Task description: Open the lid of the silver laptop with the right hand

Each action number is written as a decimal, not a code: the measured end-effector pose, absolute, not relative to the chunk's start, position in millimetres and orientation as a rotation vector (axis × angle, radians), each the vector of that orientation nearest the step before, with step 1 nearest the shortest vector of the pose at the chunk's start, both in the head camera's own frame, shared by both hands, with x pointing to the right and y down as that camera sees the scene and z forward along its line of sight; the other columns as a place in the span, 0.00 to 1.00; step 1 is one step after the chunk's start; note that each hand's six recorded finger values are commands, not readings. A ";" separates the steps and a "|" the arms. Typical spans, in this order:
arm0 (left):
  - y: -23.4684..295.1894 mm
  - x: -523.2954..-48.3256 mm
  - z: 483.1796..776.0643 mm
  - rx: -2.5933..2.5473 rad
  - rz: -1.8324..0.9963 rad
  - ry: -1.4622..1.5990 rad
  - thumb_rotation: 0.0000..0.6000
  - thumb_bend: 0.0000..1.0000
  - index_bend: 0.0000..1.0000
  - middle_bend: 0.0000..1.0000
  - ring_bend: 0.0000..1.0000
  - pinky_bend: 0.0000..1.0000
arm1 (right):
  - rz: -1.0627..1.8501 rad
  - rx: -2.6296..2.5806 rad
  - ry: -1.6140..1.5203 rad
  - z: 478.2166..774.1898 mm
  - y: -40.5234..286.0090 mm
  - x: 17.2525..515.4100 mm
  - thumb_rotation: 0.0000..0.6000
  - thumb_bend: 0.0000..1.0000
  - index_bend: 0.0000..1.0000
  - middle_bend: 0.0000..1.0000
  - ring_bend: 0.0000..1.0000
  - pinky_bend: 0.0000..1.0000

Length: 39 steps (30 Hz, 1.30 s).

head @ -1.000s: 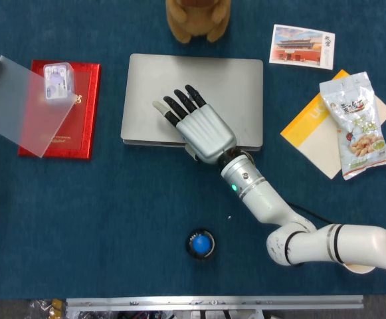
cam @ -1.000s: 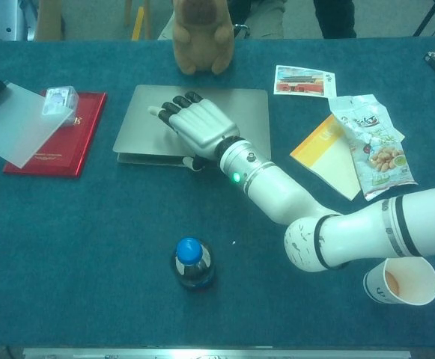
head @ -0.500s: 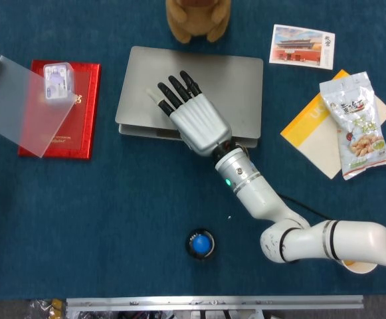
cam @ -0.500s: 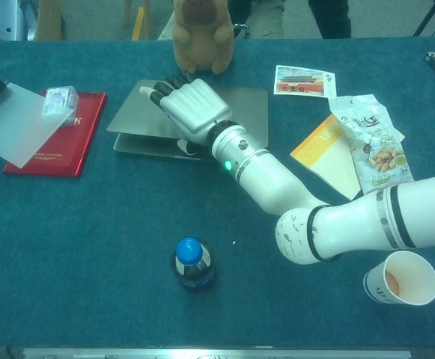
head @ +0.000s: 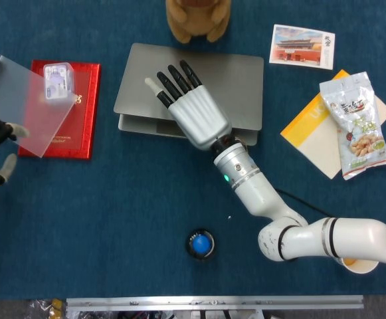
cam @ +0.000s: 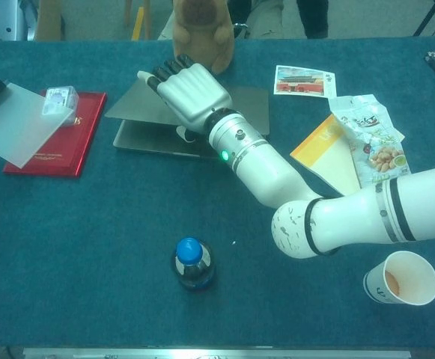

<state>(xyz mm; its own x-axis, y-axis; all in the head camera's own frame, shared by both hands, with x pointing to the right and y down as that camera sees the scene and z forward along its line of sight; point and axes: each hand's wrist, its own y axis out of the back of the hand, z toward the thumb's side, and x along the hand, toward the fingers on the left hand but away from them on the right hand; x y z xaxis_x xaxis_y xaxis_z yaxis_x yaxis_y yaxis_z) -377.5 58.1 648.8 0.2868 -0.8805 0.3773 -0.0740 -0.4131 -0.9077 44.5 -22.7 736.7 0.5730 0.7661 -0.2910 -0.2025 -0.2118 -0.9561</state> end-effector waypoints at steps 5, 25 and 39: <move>53.1 -362.2 660.6 -1.792 -1.183 0.812 1.00 0.44 0.32 0.32 0.28 0.27 | 0.953 -1.521 -0.499 733.1 -24.5 44.8 1.00 0.29 0.04 0.10 0.00 0.00; 49.1 -305.2 704.6 -1.955 -1.162 0.469 0.82 0.44 0.13 0.09 0.08 0.13 | 0.942 -1.472 -0.531 719.1 -33.8 44.8 1.00 0.29 0.04 0.10 0.00 0.00; 41.3 -263.1 724.0 -1.989 -1.107 0.351 0.81 0.44 0.13 0.07 0.07 0.11 | 0.941 -1.453 -0.537 713.6 -37.2 45.7 1.00 0.29 0.04 0.10 0.00 0.00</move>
<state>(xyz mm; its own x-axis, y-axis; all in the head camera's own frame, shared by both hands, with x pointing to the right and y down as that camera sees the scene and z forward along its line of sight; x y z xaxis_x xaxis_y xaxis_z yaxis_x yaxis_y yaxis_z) -263.1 41.3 724.0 0.5761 -0.5767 0.5793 0.1377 -0.6301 -0.7642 45.7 -37.2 713.6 0.5572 0.7983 -0.2286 -0.2097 -0.1311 -0.9689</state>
